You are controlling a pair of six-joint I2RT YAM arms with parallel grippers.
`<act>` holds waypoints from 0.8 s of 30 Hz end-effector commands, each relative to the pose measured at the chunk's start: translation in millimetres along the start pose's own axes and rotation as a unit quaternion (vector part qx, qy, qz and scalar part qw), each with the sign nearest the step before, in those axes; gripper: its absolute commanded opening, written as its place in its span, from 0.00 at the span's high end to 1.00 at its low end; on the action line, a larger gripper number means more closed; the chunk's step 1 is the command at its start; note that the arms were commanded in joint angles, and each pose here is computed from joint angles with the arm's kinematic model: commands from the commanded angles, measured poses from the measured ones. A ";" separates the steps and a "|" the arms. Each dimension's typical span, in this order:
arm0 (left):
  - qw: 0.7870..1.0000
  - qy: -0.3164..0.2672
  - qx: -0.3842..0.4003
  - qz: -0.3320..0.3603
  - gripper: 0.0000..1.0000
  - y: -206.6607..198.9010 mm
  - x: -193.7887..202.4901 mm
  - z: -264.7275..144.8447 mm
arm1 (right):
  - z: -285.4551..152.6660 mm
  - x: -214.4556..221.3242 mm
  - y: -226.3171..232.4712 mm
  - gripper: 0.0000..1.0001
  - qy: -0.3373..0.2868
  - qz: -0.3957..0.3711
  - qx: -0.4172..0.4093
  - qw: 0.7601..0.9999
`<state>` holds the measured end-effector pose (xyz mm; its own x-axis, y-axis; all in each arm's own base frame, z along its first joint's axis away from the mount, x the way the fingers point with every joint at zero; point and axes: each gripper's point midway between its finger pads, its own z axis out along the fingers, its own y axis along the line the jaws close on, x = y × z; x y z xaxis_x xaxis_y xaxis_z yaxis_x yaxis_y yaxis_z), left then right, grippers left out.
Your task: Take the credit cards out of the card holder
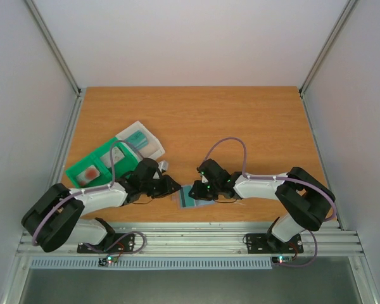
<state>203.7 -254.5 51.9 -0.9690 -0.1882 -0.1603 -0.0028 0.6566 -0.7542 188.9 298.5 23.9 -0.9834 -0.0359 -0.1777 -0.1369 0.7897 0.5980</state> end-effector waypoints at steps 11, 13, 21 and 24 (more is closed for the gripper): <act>1.000 0.017 -0.022 -0.009 0.99 23.9 6.2 29.1 | -0.2 3.3 -6.3 0.77 -0.002 0.012 0.006 1.000; 0.999 0.019 -0.028 -0.015 1.00 29.2 8.1 31.0 | -0.8 2.5 -3.7 0.77 -0.003 0.007 0.001 1.000; 0.997 0.015 -0.072 -0.011 0.99 47.8 12.3 23.7 | -0.9 5.3 -5.8 0.89 -0.004 0.014 -0.006 1.000; 0.997 0.007 -0.075 -0.009 1.00 48.4 11.0 19.7 | -0.5 -0.2 2.0 0.99 -0.009 0.009 -0.023 1.000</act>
<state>206.6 -257.2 18.2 -0.9734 -0.1911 -0.1267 -0.0422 0.6925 -0.7202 188.4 293.0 20.3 -0.9856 -0.0065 -0.1692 -0.1090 0.7893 0.6043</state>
